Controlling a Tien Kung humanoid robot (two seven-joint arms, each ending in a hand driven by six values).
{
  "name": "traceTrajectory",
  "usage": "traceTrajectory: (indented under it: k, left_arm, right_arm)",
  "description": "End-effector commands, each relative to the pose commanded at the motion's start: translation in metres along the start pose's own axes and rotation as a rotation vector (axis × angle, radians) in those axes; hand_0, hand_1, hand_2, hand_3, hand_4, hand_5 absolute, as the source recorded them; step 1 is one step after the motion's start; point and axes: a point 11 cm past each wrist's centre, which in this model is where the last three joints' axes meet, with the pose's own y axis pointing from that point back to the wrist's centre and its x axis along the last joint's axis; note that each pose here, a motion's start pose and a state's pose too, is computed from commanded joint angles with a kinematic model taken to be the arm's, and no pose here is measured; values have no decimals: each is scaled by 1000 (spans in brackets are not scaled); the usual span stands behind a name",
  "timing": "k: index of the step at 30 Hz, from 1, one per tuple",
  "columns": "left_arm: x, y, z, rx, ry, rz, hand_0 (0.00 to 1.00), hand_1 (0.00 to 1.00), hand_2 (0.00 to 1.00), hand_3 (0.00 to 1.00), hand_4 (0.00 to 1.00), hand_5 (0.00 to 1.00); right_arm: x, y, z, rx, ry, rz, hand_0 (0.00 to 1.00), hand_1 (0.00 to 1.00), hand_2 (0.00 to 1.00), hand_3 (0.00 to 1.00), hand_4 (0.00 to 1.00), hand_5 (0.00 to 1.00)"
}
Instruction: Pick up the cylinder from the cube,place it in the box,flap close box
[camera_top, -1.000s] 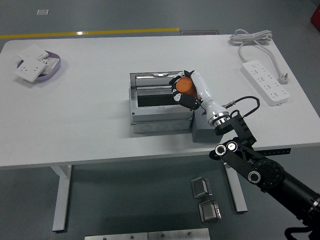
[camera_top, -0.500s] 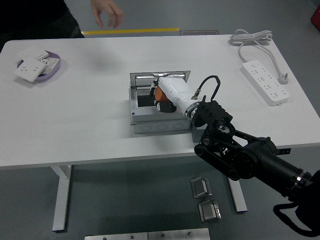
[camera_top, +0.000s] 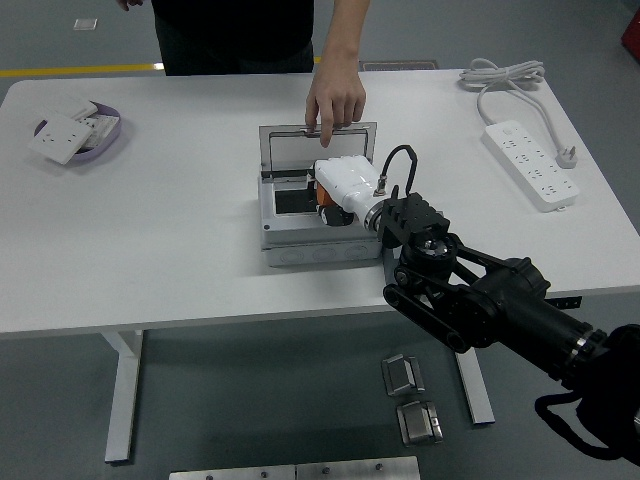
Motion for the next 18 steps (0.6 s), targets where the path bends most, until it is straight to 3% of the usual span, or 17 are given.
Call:
traceTrajectory:
  k: [1, 2, 7, 8, 13, 14, 18]
  left_arm:
    - [0, 0, 0, -1, -1, 0, 600, 622, 603, 614, 666, 300]
    - [0, 0, 1, -2, -1, 0, 600, 623, 603, 614, 667, 301]
    - [1, 0, 2, -5, -4, 0, 600, 623, 603, 614, 667, 301]
    - [1, 0, 2, -6, -4, 0, 599, 623, 603, 611, 668, 300]
    - [1, 0, 3, -7, -6, 1, 599, 623, 603, 611, 668, 300]
    - [1, 0, 3, -7, -6, 1, 599, 623, 603, 613, 667, 301]
    - [1, 0, 2, -5, -6, 1, 599, 623, 603, 613, 667, 301]
  right_arm:
    - [0, 0, -1, 3, -1, 0, 325, 408, 397, 362, 50, 2]
    - [0, -1, -1, 4, -2, -1, 539, 506, 496, 493, 340, 2]
    - [1, -2, -2, 7, -2, -2, 539, 506, 496, 493, 340, 2]
    - [1, -2, -2, 7, -2, -3, 703, 662, 640, 673, 560, 207]
    - [0, -2, -2, 7, 1, -3, 703, 662, 640, 673, 560, 207]
    - [0, -2, -2, 8, 0, -3, 761, 684, 677, 708, 708, 275]
    - [0, -2, -2, 8, 0, -2, 761, 684, 677, 708, 708, 275]
